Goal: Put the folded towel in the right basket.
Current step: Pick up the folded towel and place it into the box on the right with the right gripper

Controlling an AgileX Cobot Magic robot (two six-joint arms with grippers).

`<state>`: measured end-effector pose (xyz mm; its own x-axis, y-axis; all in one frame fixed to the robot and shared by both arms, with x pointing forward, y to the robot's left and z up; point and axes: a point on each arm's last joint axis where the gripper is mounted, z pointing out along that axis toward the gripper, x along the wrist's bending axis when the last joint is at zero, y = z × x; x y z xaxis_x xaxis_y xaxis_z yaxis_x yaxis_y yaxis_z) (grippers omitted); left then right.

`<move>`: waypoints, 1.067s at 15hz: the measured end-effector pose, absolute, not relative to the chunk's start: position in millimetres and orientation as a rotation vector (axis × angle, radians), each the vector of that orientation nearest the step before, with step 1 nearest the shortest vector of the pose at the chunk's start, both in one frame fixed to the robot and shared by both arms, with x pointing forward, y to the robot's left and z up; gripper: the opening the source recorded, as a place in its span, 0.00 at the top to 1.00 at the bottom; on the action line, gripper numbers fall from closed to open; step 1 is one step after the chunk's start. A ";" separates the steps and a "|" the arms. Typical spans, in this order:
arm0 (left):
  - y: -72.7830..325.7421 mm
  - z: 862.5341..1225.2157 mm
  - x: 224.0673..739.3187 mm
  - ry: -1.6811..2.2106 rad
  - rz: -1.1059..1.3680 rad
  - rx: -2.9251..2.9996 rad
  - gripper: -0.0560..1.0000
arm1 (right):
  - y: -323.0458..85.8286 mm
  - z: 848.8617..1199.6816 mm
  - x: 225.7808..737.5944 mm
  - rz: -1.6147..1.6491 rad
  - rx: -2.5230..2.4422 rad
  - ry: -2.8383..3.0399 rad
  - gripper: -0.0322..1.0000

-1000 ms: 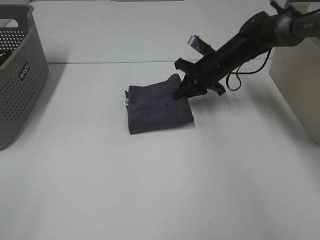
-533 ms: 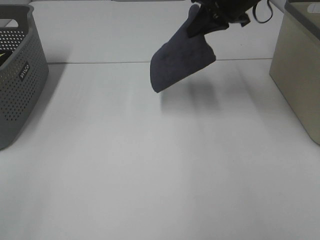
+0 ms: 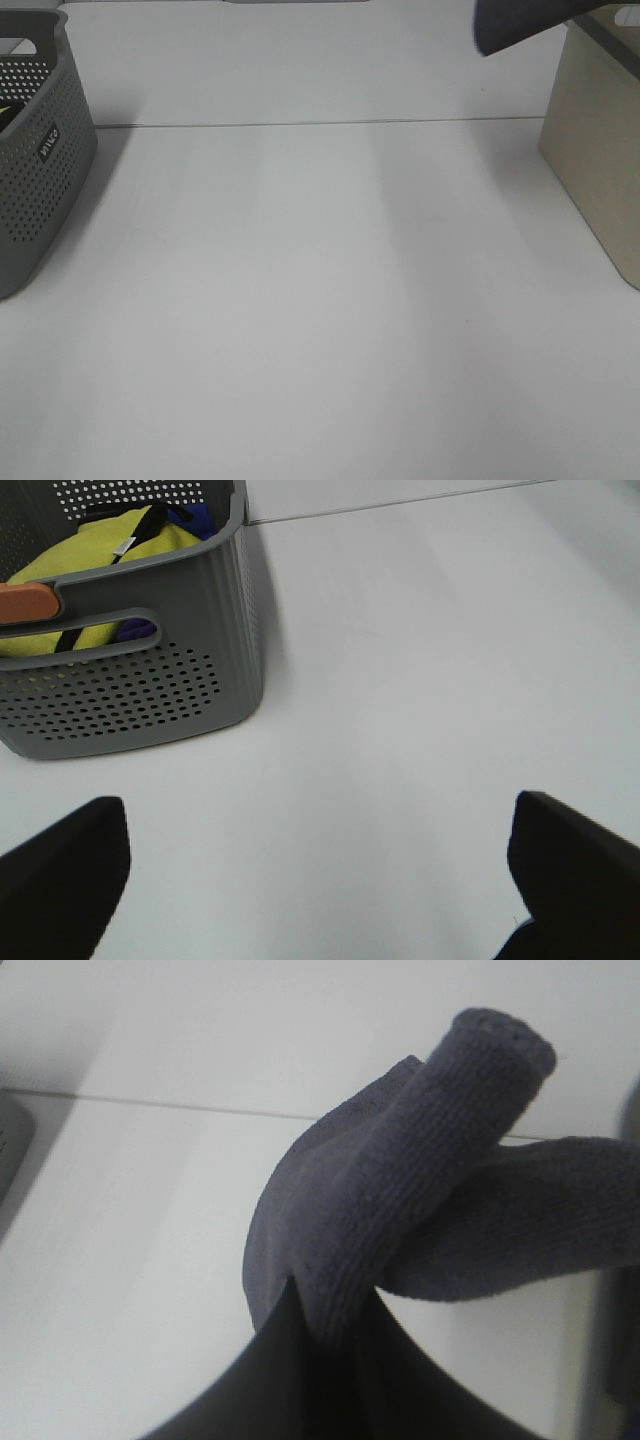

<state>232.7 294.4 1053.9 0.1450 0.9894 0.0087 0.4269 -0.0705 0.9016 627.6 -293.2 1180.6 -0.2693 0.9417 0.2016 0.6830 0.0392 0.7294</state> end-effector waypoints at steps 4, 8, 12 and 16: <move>294.4 1053.9 232.7 1.395 0.888 1.623 0.02 | -372.3 1204.5 597.3 0.986 1.764 1.756 0.91; 294.4 1053.9 232.7 1.395 0.888 1.623 0.02 | -401.1 1188.6 601.4 0.851 1.825 1.724 0.91; 294.4 1053.9 232.7 1.395 0.888 1.623 0.02 | -418.6 1148.9 634.2 0.780 1.876 1.691 0.91; 294.4 1053.9 232.7 1.395 0.888 1.623 0.02 | -431.8 1101.8 659.7 0.712 1.996 1.676 0.91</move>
<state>232.7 294.4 1053.9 0.1450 0.9894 0.0087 0.4269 -0.0705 0.9016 659.7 -431.8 1101.8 0.1350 0.9851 0.1070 0.7608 -0.1722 0.6257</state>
